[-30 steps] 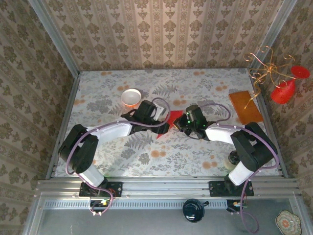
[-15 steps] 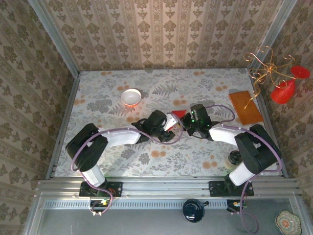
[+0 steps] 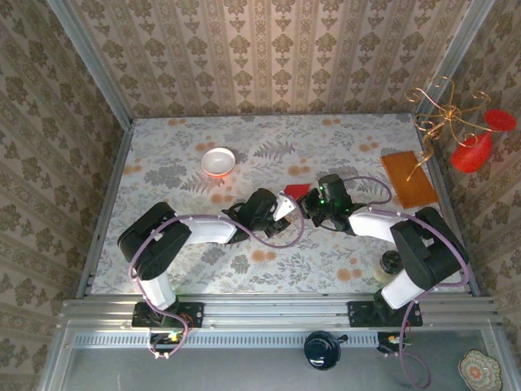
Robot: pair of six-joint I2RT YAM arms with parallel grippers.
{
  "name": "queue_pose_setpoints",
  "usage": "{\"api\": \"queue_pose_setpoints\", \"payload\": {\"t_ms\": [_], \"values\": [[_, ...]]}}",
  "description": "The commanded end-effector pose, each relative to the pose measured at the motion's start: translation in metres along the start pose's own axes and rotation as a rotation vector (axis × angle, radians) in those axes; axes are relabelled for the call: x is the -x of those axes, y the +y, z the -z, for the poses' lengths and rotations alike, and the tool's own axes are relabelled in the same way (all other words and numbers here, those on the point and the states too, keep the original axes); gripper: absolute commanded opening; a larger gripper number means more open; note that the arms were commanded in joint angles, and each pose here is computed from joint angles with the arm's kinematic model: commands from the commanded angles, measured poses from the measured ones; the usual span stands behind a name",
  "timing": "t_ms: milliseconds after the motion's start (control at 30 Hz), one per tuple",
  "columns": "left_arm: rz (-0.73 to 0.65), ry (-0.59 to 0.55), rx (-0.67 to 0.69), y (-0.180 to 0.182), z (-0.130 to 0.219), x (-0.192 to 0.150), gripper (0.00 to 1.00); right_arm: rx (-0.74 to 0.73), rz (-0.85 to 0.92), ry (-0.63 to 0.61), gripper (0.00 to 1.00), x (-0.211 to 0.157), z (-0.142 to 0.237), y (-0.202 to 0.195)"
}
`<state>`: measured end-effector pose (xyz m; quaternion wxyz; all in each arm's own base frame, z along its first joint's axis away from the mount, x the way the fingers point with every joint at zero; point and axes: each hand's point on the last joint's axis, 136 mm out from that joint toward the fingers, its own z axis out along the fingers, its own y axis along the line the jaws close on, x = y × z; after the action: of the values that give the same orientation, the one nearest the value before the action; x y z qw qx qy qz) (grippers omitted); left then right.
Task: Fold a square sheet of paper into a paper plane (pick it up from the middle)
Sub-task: Fold the wing for the fifth time at the center of the table.
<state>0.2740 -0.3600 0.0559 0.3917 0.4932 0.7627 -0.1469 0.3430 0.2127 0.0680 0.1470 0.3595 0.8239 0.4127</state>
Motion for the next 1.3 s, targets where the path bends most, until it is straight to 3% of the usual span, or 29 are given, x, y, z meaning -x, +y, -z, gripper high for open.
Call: {"api": "queue_pose_setpoints", "payload": {"t_ms": [0,400,467,633,767,1033,1267], "values": [[-0.018,0.000,-0.003,-0.002,-0.005,-0.004,0.44,0.021,-0.011,0.013,0.01,-0.002,0.005,0.002],[-0.004,0.006,0.003,-0.001,-0.010,-0.006,0.28,0.014,-0.006,0.026,0.05,-0.004,0.004,0.002],[0.003,0.007,0.000,-0.001,-0.010,-0.006,0.25,0.005,0.000,0.027,0.14,-0.003,0.004,0.001],[0.017,0.013,-0.013,-0.004,-0.011,-0.009,0.21,-0.024,0.036,0.001,0.49,0.005,0.011,-0.004],[0.032,0.014,-0.032,-0.007,-0.012,-0.011,0.20,-0.056,0.074,-0.045,0.62,0.019,0.025,-0.007],[0.088,0.005,-0.093,-0.014,-0.014,-0.013,0.17,-0.109,0.144,-0.161,0.66,0.042,0.059,-0.013],[0.205,0.014,-0.189,-0.020,-0.017,-0.019,0.14,-0.139,0.153,-0.171,0.67,0.044,0.063,-0.025]]}}
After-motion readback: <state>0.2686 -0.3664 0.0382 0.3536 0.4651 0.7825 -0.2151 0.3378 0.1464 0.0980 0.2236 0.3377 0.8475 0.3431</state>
